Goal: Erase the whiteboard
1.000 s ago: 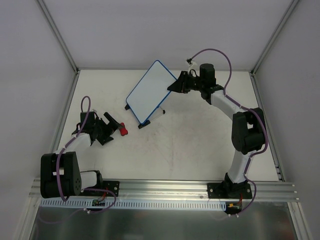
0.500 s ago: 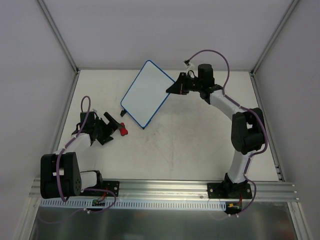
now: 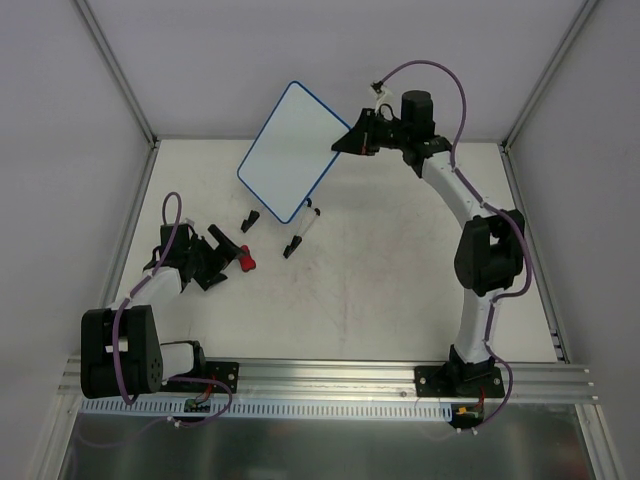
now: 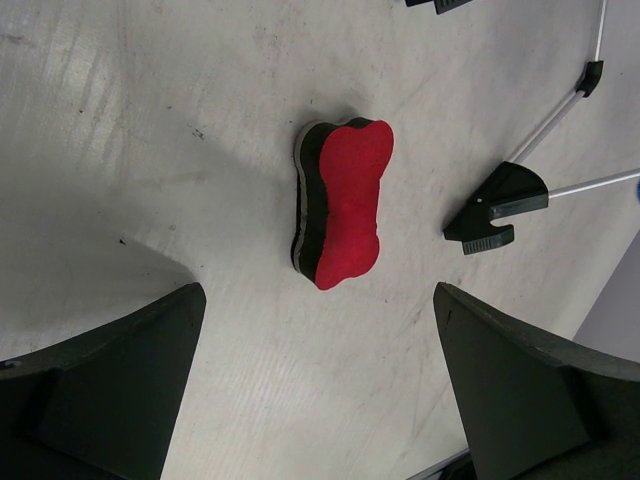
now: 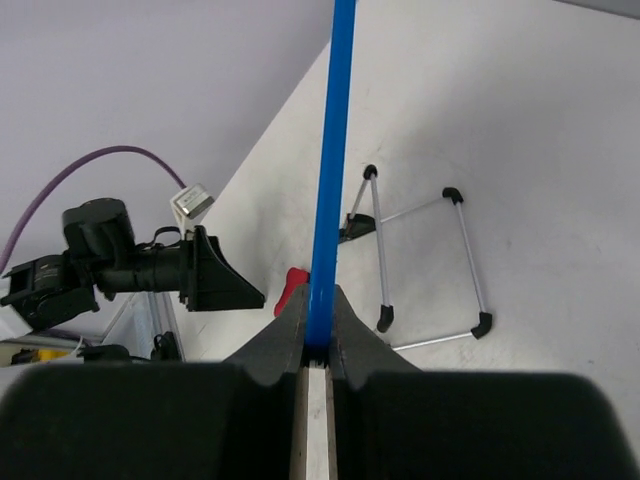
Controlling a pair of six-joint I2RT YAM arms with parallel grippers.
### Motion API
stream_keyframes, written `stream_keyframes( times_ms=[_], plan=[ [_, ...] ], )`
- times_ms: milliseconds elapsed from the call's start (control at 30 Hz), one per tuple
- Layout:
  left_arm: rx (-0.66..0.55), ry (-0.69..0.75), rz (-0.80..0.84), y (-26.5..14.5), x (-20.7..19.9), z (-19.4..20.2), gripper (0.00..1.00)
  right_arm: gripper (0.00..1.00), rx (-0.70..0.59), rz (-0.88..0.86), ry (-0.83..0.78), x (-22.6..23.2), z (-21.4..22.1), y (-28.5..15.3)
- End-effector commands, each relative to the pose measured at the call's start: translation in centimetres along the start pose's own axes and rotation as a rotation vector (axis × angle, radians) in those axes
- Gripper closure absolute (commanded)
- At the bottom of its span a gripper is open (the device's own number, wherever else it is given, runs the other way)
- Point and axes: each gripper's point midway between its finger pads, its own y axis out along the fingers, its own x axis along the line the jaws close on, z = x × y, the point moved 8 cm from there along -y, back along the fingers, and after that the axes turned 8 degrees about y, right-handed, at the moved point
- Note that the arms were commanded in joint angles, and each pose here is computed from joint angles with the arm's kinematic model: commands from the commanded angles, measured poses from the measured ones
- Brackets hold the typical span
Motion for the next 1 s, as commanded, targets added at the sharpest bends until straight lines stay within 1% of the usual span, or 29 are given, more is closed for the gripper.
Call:
stream_keyframes(
  times_ms=[0, 67, 100, 200, 500, 733, 800, 833, 900, 967],
  plan=[
    [0.006, 0.037, 0.044, -0.5, -0.4, 0.6, 0.01, 1.00, 0.036, -0.213, -0.122, 3.6, -3.4, -0.9],
    [0.004, 0.041, 0.053, -0.7, -0.4, 0.9, 0.01, 1.00, 0.066, -0.240, -0.111, 3.3, -4.1, -0.7],
    [0.009, 0.043, 0.055, -0.8, -0.3, 1.1, 0.01, 1.00, 0.092, -0.279, -0.115, 3.6, -4.1, -0.9],
    [0.009, 0.050, 0.064, -1.0, -0.2, 1.4, 0.01, 1.00, 0.122, -0.331, -0.133, 4.0, -4.2, -1.0],
    [0.024, 0.061, 0.066, -0.9, 0.1, 1.9, 0.01, 1.00, 0.159, -0.398, -0.150, 4.1, -4.8, -1.7],
    [0.015, 0.069, 0.060, -0.9, 0.1, 1.7, 0.01, 1.00, 0.147, -0.347, -0.131, 2.1, -3.9, -1.4],
    [0.003, 0.064, 0.051, -0.9, 0.0, 1.4, 0.01, 1.00, 0.145, -0.309, -0.119, 1.3, -3.3, -1.4],
    [-0.009, 0.062, 0.047, -0.9, -0.3, 0.9, 0.01, 1.00, 0.138, -0.293, -0.147, 0.9, -3.1, -1.3],
    [-0.028, 0.059, 0.049, -1.0, -0.8, 0.0, 0.01, 1.00, 0.134, -0.250, -0.146, 0.4, -2.6, -1.4],
    [-0.046, 0.065, 0.060, -0.9, -1.9, -1.7, 0.01, 1.00, 0.139, -0.228, -0.136, 0.0, -2.4, -1.4]
  ],
)
